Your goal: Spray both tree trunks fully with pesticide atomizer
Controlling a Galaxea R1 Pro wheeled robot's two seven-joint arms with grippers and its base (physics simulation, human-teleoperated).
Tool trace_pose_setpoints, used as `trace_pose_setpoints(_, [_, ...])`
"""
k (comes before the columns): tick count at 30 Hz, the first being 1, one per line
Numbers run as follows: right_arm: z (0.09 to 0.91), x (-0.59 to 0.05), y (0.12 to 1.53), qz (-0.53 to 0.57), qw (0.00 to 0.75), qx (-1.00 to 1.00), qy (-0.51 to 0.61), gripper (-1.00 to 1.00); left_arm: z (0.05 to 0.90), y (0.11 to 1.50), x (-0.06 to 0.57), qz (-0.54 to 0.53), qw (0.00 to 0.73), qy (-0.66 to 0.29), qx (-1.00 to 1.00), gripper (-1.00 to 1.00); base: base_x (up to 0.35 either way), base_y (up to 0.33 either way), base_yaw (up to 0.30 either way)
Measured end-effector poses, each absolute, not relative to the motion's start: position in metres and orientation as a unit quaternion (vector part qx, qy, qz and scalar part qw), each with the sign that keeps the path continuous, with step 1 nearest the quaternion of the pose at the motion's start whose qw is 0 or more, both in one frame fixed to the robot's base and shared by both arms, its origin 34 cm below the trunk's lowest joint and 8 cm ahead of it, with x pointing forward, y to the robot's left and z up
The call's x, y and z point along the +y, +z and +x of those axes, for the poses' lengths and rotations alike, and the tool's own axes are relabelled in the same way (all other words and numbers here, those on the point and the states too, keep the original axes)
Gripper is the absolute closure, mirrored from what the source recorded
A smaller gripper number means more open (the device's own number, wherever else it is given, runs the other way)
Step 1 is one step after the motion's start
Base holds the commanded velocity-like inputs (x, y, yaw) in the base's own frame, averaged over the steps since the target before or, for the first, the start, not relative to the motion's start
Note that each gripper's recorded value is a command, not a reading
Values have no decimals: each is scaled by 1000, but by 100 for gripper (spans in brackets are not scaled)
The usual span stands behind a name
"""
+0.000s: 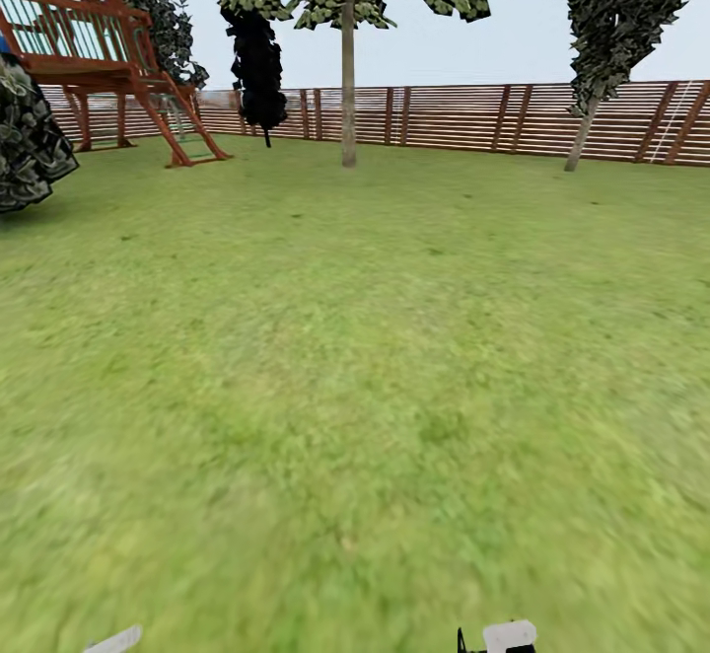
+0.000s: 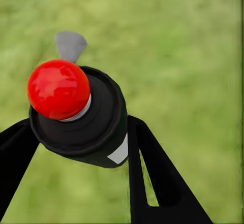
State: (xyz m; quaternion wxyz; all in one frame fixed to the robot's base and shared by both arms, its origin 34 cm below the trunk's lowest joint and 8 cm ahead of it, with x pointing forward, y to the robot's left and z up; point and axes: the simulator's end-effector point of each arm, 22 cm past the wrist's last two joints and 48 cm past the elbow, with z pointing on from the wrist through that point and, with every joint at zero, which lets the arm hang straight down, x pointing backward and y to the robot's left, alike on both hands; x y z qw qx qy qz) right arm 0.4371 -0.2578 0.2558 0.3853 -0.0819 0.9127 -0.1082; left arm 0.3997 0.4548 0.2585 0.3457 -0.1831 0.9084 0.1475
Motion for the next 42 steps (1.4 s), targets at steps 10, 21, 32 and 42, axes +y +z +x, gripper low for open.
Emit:
trace_pose_setpoints(10, [437, -258, 256, -82, 385, 913, -108, -100, 400, 258, 455, -183, 345, 147, 909, 100, 339, 0, 0])
trace_pose_setpoints(21, [437, -258, 256, -82, 386, 913, -108, -100, 400, 258, 455, -183, 345, 147, 909, 100, 339, 0, 0])
trace_pose_setpoints(32, [437, -258, 256, -82, 385, 913, -108, -100, 399, 258, 455, -183, 345, 148, 909, 100, 339, 0, 0])
trace_pose_setpoints(42, [437, -258, 256, -82, 385, 913, -108, -100, 399, 258, 455, -183, 345, 147, 909, 100, 339, 0, 0])
